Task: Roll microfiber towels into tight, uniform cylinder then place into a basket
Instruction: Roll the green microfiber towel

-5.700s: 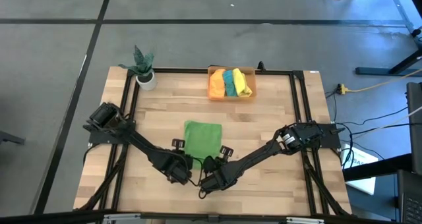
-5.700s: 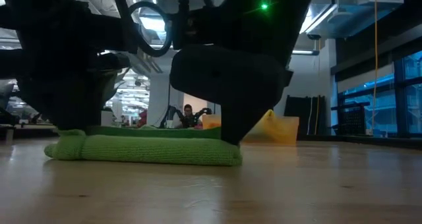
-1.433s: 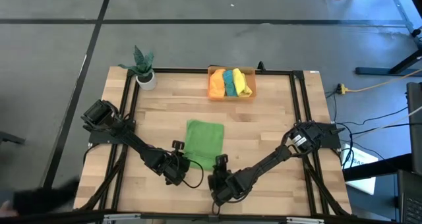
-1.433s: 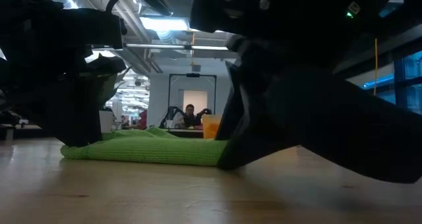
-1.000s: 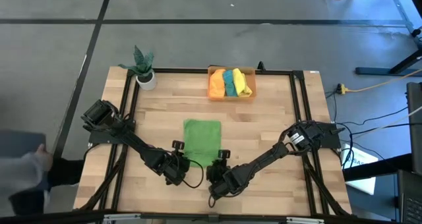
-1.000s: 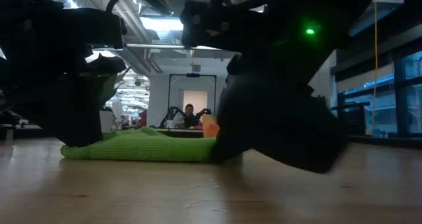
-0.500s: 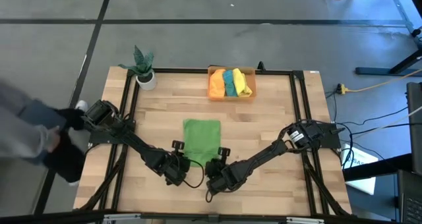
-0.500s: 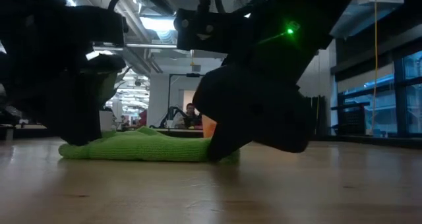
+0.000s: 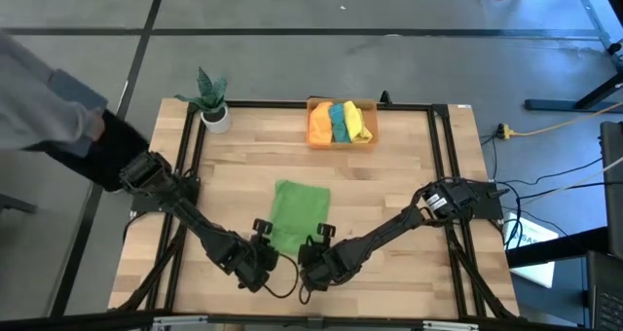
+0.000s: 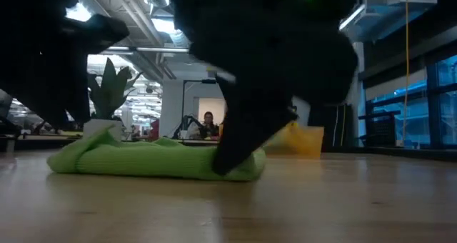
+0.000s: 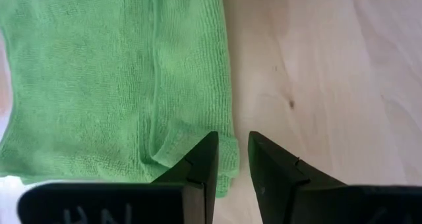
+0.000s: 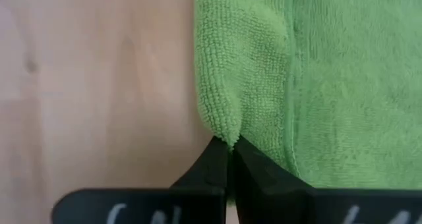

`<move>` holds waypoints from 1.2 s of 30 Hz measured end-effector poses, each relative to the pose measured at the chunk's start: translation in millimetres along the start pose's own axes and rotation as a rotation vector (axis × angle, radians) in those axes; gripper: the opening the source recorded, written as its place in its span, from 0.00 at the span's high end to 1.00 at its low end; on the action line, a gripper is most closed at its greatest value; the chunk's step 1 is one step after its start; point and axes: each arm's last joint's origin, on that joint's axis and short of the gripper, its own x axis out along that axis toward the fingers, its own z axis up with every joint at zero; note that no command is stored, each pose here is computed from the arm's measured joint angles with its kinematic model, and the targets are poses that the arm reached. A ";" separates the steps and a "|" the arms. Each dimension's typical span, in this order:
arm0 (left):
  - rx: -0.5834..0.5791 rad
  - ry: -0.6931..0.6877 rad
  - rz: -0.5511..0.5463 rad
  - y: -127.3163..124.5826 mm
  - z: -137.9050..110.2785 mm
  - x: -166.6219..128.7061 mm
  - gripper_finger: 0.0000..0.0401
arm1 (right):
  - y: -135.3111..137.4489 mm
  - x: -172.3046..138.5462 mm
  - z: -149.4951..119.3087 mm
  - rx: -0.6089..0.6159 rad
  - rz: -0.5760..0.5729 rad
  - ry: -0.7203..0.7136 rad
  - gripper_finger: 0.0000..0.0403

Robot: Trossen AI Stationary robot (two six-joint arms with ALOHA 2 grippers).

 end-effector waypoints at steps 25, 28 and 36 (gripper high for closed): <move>0.079 -0.033 -0.020 -23.0 -9.4 5.5 0.81 | -34.1 -25.0 60.1 0.242 0.139 0.058 0.98; 0.085 -0.033 -0.003 -20.3 -10.7 13.9 0.81 | -35.0 -26.0 63.0 0.246 0.145 0.046 0.98; 0.057 -0.015 0.139 -4.1 -12.8 21.8 0.81 | -34.6 -26.5 62.1 0.246 0.180 0.077 0.98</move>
